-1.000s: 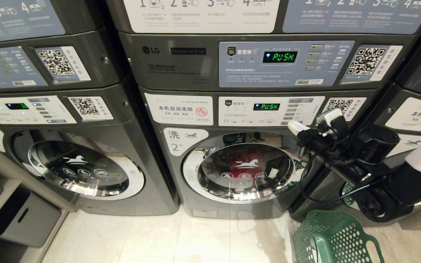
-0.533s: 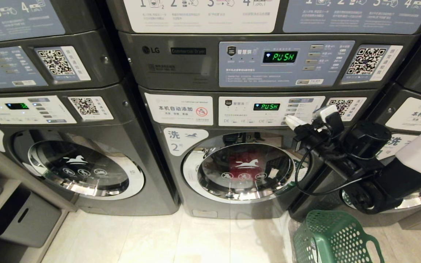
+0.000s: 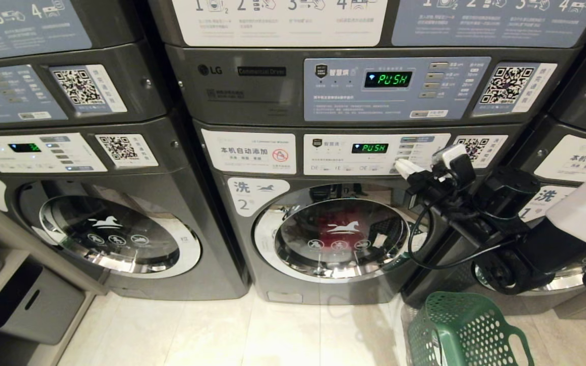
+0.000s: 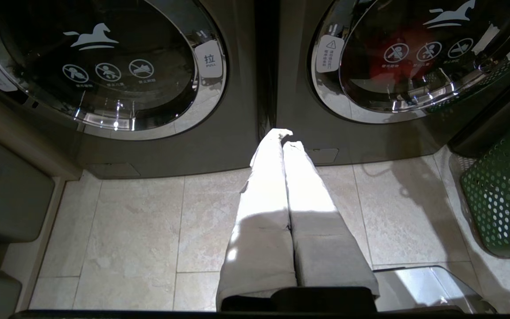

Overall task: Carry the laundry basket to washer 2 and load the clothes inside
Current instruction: Press the washing machine switch

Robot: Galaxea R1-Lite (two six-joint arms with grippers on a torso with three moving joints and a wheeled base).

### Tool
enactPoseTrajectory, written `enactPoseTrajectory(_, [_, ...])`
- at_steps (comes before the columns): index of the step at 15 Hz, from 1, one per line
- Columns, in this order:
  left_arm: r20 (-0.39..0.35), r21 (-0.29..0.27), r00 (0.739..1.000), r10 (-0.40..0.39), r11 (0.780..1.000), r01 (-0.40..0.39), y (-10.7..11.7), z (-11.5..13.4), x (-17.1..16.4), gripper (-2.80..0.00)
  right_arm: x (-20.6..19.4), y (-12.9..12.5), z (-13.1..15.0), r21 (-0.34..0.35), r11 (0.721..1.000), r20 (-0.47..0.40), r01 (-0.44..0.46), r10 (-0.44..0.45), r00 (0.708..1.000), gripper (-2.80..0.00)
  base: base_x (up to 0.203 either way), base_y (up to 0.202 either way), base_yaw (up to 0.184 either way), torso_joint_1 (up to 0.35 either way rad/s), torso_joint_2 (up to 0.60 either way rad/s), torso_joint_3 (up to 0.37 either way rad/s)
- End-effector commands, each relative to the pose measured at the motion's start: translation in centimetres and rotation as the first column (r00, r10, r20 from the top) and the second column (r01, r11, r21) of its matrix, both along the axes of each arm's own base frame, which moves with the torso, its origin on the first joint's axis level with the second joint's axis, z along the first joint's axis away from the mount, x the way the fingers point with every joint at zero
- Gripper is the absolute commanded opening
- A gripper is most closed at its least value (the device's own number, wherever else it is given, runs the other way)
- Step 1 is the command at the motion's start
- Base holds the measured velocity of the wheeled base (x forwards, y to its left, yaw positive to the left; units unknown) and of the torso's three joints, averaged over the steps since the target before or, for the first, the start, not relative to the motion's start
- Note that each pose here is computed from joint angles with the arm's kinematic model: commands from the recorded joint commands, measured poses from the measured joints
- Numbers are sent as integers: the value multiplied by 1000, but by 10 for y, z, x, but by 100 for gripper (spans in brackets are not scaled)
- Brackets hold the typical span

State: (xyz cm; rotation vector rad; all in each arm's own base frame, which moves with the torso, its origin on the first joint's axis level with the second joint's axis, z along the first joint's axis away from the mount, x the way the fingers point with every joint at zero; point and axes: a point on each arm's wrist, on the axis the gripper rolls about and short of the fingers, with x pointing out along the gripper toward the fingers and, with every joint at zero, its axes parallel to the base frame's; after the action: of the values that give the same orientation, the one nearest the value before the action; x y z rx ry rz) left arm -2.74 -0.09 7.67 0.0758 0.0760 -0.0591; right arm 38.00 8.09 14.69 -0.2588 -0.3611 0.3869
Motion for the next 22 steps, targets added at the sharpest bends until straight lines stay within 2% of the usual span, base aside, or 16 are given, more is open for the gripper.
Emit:
enactPoseTrajectory(1, [2,1,1000,-1,1000,1,0,0,0,-280,-5,0,3,-1,1000,8,-4,4,1000,-280,0,0,0,0,0,0])
enactPoseTrajectory(8, [2,1,1000,-1,1000,1,0,0,0,-280,-31,-4,12,-5,1000,-11,-12,12,1000,-280,0,0,0,0,0,0])
enactPoseTrajectory(22, [0,1,1000,-1,1000,1,0,0,0,-280,-8,0,10,6,1000,20,9,-9,1000,-280,0,0,0,0,0,0])
